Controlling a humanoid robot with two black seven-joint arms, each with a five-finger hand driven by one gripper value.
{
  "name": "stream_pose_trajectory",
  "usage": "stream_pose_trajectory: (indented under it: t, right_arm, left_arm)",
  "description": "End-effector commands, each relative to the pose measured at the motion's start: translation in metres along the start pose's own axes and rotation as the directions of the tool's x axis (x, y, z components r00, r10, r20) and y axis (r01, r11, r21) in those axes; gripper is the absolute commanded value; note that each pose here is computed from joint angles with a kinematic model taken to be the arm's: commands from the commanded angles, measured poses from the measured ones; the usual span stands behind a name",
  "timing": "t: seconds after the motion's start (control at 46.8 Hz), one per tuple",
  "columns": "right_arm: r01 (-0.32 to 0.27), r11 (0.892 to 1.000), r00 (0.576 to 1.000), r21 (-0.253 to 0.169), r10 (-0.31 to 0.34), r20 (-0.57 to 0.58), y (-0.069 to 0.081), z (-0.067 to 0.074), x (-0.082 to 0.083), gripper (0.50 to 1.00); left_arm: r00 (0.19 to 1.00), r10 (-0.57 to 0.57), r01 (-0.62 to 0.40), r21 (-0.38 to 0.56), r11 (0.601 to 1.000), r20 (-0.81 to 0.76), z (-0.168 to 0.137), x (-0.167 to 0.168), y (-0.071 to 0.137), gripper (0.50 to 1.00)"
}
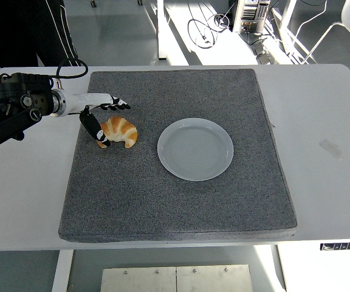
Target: Place the bread on the plate
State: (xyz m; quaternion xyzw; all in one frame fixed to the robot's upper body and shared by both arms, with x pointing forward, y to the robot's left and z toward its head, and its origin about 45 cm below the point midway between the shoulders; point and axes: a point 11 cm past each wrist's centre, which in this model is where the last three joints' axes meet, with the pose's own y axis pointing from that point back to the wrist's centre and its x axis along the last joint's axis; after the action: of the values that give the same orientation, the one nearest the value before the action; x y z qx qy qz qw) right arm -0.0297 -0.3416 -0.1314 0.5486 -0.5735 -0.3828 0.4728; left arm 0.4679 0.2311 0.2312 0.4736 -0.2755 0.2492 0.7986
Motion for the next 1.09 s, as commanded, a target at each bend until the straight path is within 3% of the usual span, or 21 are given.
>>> stream_pose_trajectory:
  t: [0.0,0.235,0.342,0.449,0.534,0.62,1.068]
  right_arm:
    - [-0.001,1.000,1.000,0.000,0.001,0.001,0.000,0.000,0.000,1.000]
    - [0.000,1.000,1.000,0.000,0.000,0.001,0.000,0.000,0.000,1.000]
    - [0.000,1.000,1.000,0.000,0.000,0.001,0.000,0.000,0.000,1.000]
    - [0.000,1.000,1.000,0.000,0.000,0.001,0.000,0.000,0.000,1.000]
    - [-0.001,1.000,1.000,0.000,0.001,0.001,0.000,0.000,0.000,1.000]
    - [0.000,1.000,1.000,0.000,0.000,0.001,0.000,0.000,0.000,1.000]
    - [0.002,1.000,1.000,0.002,-0.002,0.001,0.000,-0.001,-0.001,1.000]
  left_arm:
    - [1.000,-0.008,0.008,0.003,1.000,-0.006,-0.003,-0.007,-0.002,0.977]
    - [1.000,0.025,-0.025,0.011,1.000,0.016,-0.004,-0.015,-0.010,0.952]
    - [0.998,0.035,-0.036,0.032,0.999,0.048,-0.007,-0.018,-0.014,0.807]
    - [0.998,0.030,-0.031,0.010,0.999,0.054,-0.004,-0.021,-0.016,0.698]
    - [0.997,0.043,-0.042,-0.006,0.999,0.060,-0.002,-0.021,-0.017,0.551]
    - [0.996,0.068,-0.067,-0.014,0.998,0.065,0.002,-0.016,-0.017,0.500]
    - [0.977,0.183,-0.173,-0.096,0.980,0.111,0.032,0.041,0.000,0.500]
